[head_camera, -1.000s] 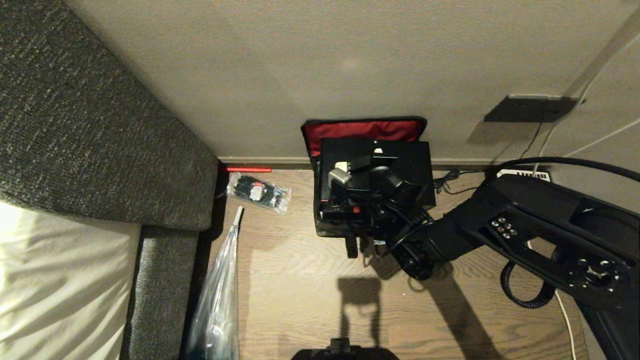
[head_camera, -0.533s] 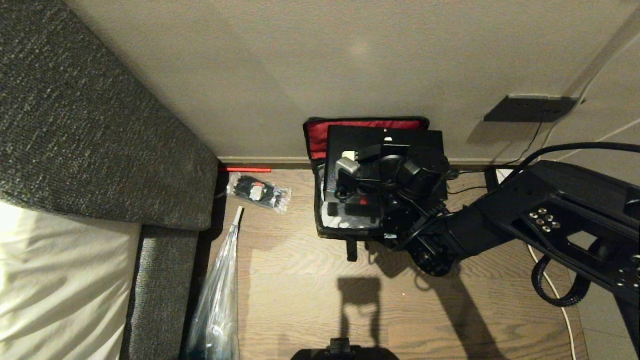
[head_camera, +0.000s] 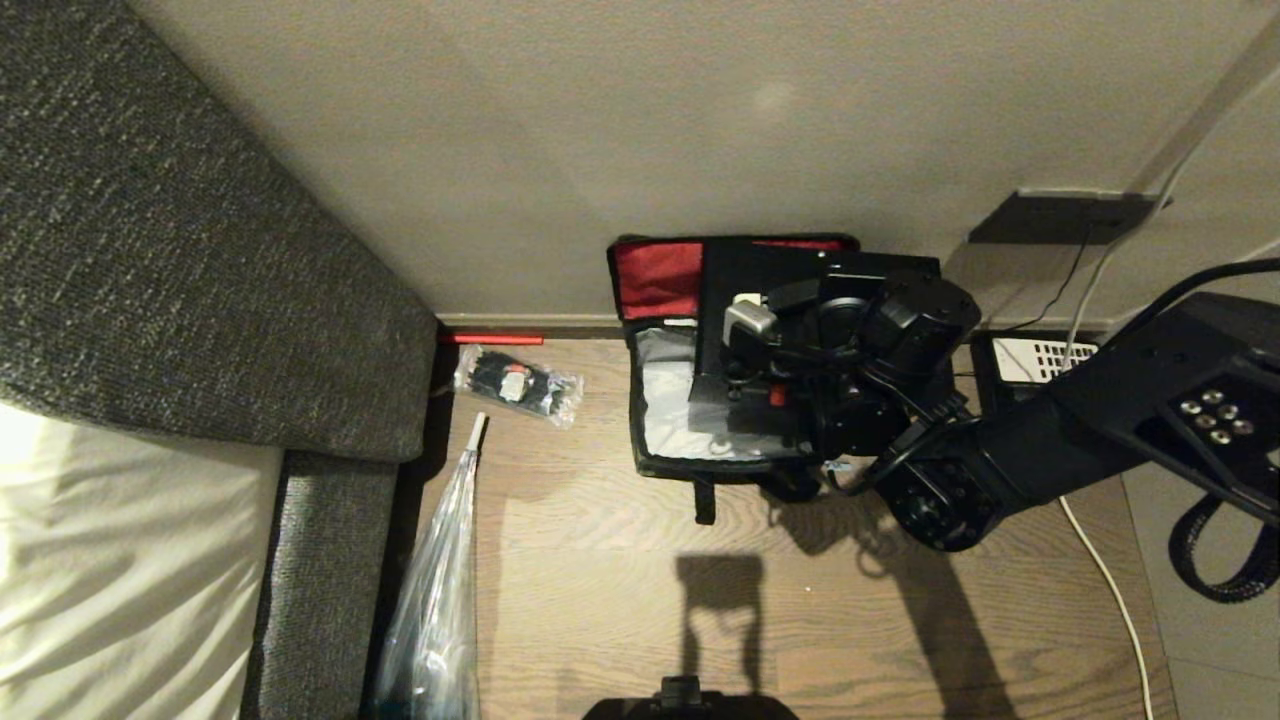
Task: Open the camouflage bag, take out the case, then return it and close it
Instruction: Release the handle
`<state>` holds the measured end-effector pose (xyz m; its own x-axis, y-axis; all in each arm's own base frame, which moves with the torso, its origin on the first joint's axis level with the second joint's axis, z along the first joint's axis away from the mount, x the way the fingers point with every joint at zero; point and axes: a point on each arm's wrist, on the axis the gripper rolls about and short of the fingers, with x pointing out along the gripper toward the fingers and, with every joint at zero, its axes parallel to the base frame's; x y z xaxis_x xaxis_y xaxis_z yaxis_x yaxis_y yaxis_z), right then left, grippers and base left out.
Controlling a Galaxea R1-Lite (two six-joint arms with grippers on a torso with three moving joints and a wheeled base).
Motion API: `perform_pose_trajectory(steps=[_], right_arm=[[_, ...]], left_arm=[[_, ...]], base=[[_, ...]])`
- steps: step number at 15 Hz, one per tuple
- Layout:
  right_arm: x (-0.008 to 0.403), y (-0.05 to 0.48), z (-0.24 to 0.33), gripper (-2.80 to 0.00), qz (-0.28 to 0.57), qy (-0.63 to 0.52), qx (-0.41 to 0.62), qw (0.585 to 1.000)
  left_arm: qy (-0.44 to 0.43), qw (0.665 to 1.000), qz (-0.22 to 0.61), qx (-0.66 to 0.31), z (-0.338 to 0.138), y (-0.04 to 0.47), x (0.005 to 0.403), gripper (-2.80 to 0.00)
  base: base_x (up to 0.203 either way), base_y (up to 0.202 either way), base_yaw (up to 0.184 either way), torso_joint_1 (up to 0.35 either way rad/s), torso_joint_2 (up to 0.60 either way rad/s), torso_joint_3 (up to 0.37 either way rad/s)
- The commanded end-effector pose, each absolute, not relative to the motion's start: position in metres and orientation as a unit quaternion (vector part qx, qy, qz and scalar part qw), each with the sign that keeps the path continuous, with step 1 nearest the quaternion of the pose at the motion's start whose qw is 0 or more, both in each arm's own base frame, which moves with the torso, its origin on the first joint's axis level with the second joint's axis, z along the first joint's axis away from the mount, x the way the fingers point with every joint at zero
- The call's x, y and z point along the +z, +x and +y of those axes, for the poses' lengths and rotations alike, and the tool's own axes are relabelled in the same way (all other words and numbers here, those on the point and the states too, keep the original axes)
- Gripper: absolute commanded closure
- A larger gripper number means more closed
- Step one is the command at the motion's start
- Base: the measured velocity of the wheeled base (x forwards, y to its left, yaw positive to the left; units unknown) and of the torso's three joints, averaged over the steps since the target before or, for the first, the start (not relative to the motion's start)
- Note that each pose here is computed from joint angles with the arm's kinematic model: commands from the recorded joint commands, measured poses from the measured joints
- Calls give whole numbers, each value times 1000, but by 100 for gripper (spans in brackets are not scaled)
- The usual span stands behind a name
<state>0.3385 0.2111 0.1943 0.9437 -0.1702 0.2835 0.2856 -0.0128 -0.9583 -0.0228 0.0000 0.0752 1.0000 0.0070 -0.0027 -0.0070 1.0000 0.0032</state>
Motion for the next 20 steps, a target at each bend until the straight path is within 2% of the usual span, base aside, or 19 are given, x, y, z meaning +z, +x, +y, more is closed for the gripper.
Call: perform_pose_trajectory(steps=[1, 20], right_arm=[[205, 330, 191, 0, -32, -692, -179, 699], [210, 313, 95, 0, 57, -692, -240, 678]], left_arm=[[2, 1000, 2, 4, 0, -23, 75, 0], [2, 1000, 2, 4, 0, -23, 75, 0]], base=[[0, 0, 0, 0, 0, 0], [0, 0, 0, 0, 0, 0]])
